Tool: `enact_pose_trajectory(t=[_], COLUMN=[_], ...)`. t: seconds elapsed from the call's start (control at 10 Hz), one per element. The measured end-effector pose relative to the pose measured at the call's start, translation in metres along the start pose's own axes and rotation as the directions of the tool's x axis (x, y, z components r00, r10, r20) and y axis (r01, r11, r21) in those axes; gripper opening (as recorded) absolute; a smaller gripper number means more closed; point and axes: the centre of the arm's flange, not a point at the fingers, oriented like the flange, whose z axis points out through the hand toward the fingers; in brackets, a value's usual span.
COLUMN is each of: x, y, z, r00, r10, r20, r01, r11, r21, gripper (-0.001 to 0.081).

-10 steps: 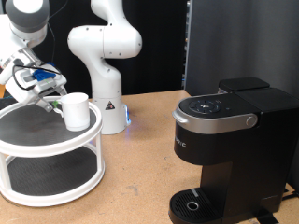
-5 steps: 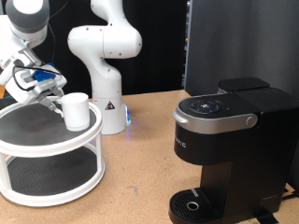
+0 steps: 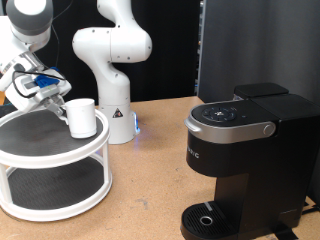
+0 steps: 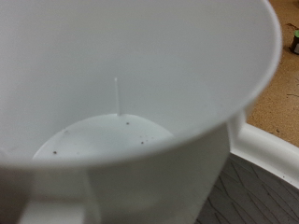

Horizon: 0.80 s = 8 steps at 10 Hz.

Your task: Make a cup of coffee with the keurig machine

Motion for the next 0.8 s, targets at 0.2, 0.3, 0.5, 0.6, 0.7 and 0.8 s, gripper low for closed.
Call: enact_pose_trajectory(t=[0.2, 0.3, 0.5, 0.6, 0.7, 0.8], x=[0.005, 0.013, 0.038, 0.051, 0.063, 0.070], y=[0.000, -0.003, -0.016, -0.024, -0.032, -0.038], z=[-0.001, -0.003, -0.011, -0.014, -0.016, -0.017], r00=[0.999, 0.998, 0.993, 0.991, 0.991, 0.991], r10=[0.033, 0.061, 0.116, 0.132, 0.133, 0.133], r20=[0.007, 0.010, 0.015, 0.018, 0.022, 0.024], r01=[-0.033, -0.061, -0.116, -0.133, -0.134, -0.133], r11=[0.999, 0.998, 0.992, 0.990, 0.990, 0.991], r21=[-0.006, 0.006, 0.039, 0.045, 0.039, 0.033], gripper=[0.0068, 0.0068, 0.0068, 0.0068, 0.0068, 0.0068])
